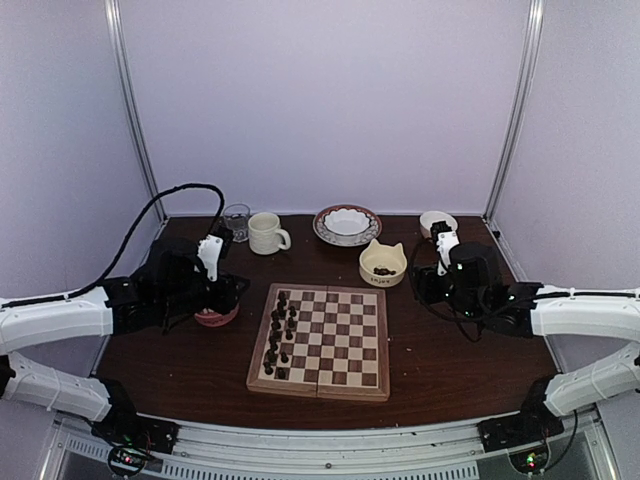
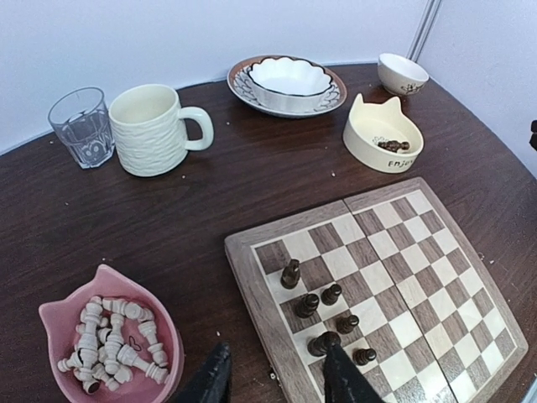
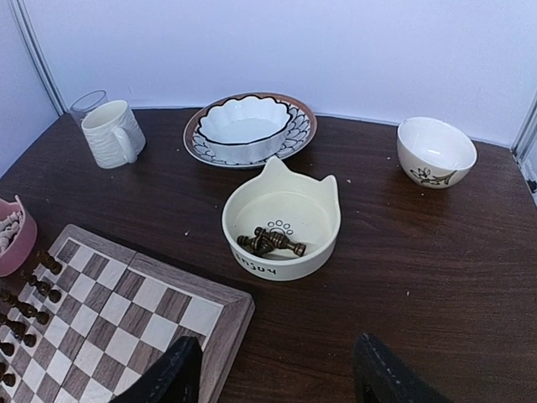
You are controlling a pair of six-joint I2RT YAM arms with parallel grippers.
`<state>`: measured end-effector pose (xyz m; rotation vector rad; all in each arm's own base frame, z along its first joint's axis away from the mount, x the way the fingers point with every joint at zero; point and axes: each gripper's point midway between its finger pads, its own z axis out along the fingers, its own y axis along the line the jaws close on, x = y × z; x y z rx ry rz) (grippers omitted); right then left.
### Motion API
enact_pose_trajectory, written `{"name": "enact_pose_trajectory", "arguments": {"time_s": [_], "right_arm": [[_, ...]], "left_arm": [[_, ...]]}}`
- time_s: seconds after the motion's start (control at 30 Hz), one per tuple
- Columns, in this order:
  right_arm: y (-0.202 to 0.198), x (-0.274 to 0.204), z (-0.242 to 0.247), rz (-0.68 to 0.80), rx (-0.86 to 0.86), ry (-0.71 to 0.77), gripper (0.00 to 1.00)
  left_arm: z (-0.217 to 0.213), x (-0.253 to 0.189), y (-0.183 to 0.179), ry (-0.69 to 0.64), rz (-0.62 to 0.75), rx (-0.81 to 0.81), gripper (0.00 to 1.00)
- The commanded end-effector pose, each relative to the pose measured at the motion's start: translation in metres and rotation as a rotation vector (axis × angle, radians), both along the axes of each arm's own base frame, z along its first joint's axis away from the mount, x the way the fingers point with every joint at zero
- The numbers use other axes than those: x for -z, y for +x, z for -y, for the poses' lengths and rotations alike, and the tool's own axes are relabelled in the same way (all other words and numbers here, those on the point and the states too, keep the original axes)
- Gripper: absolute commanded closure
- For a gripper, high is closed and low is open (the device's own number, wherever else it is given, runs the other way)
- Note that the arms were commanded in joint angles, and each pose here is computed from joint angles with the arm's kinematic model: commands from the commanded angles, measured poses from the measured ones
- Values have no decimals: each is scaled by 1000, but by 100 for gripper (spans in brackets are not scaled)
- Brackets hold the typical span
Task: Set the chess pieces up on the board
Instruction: Move the storage box to the center of the board.
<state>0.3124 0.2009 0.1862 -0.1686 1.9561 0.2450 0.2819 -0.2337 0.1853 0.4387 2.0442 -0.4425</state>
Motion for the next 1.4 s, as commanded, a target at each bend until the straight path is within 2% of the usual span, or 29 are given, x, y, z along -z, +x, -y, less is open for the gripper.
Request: {"name": "enact_pose_trajectory", "arguments": {"time_s": [0.0,0.27,0.53,0.7,0.87,1.03,1.23,1.37], "right_arm": [[7,3,-5,-44,-8,10,36],[21,15,-20,-157,-91,36,40],[73,36,5,-333,43,20,37],[123,50,13,-368,109,-20,35],[165,70,-1,-371,34,-108,34],[189,82,4,-362,13,-142,35],[214,105,12,-434,-36,-75,42],[221,121,4,-481,-89,-109,48]], "left_arm": [[5,-37,7,-119,107,-6,60],[7,-27,6,-131,128,12,56],[6,-12,13,-93,115,-16,43],[3,-8,16,-76,116,-37,41],[1,-6,15,-69,128,-41,39],[2,-3,17,-52,127,-40,40],[-3,-4,18,-28,142,-54,40],[-7,-4,19,-10,150,-66,40]]}}
